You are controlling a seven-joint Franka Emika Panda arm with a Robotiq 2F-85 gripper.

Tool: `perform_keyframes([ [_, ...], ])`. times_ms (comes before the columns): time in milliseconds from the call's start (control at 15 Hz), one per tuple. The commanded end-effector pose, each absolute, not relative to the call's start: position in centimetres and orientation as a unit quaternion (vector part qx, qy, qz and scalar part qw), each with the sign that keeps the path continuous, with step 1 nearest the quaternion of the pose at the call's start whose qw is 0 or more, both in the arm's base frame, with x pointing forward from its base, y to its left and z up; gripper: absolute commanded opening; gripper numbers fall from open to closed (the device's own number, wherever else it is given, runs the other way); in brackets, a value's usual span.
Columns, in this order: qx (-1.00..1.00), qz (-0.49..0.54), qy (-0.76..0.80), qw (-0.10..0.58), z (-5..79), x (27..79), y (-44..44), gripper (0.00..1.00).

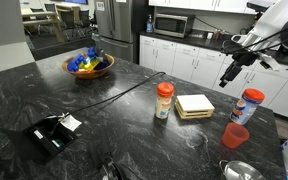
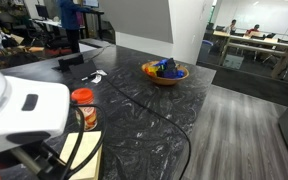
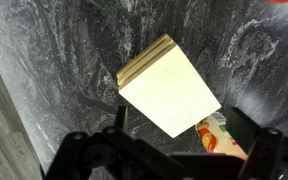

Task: Pick up the lid off the silver pot and put it on the table.

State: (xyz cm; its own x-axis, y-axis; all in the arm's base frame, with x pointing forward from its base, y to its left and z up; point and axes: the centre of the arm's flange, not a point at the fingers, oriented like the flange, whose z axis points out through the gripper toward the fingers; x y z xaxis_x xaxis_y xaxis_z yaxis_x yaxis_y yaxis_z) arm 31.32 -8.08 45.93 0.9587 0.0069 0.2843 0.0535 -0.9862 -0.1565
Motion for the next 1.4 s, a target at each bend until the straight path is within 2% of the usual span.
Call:
perform_keyframes([
  [0, -0.986, -0.143, -0.015, 0.082, 45.9, 31.3, -8.1, 1.0],
  [600, -0.986, -0.148, -0.033, 0.073, 45.9, 31.1, -7.2, 1.0],
  [1267, -0.961, -0.151, -0.225, 0.049, 45.0, 30.3, 4.0, 1.0],
  [1333, -0.969, -0.141, -0.197, 0.048, 47.0, 31.7, 3.1, 1.0],
])
